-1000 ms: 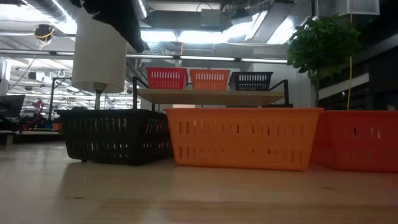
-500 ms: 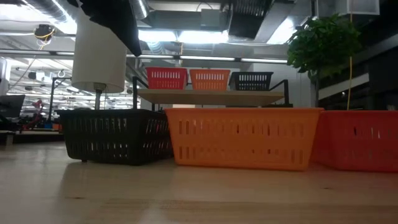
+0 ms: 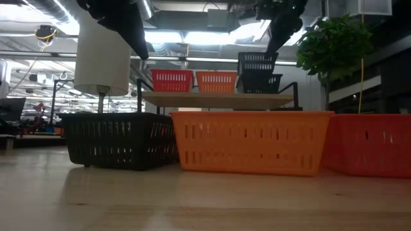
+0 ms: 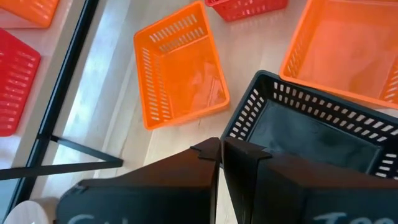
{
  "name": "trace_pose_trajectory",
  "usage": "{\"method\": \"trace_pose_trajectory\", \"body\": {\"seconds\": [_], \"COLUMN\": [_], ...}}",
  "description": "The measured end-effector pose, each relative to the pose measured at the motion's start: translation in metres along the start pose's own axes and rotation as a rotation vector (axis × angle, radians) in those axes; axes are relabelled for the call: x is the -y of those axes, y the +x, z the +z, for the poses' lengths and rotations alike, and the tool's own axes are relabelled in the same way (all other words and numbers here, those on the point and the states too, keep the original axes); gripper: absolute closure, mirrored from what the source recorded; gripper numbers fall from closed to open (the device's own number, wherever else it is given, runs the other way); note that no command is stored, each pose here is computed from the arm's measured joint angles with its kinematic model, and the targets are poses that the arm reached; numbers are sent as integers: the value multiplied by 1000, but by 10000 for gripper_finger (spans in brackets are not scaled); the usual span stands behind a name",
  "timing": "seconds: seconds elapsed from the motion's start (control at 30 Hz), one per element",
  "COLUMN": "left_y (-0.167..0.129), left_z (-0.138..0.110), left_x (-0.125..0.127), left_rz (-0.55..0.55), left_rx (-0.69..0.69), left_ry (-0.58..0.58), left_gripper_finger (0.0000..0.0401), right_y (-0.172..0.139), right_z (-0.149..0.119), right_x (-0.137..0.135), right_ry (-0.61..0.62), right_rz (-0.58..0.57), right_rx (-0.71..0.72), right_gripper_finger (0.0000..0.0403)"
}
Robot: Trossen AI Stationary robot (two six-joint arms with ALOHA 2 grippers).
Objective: Stack baskets on shelf by color
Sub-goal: Stack the bottom black basket on the black basket on the shelf
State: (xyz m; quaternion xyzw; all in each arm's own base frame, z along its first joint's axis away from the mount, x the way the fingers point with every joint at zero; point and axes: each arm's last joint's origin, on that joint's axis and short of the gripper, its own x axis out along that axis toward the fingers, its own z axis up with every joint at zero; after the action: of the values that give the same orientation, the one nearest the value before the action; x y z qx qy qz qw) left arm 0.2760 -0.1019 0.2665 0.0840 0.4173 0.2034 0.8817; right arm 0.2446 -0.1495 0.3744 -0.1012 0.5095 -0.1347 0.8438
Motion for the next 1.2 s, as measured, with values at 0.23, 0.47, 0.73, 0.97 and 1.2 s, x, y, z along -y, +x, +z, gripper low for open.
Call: {"method": "trace_pose_trajectory", "body": {"seconds": [0.23, 0.47, 0.73, 0.97, 1.2], "left_y": [4, 7, 11, 11, 11], "left_z": [2, 3, 4, 4, 4], "left_x": [-5, -9, -14, -14, -14], "left_rz": [14, 20, 30, 31, 31], "left_rx": [-8, -18, -26, -26, -27], "left_ry": [-15, -28, -42, -42, -42], "left_gripper_finger": [390, 390, 390, 390, 390], "right_y": [14, 18, 3, -2, -4], "right_z": [-9, -9, -3, -3, 1], "right_x": [-7, -15, -30, -32, -35], "right_ry": [-4, -25, -76, -48, -40], "right_rz": [65, 82, 32, 3, -1], "right_rx": [-51, -59, -27, -11, 21], "right_gripper_finger": [401, 401, 401, 401, 401]}}
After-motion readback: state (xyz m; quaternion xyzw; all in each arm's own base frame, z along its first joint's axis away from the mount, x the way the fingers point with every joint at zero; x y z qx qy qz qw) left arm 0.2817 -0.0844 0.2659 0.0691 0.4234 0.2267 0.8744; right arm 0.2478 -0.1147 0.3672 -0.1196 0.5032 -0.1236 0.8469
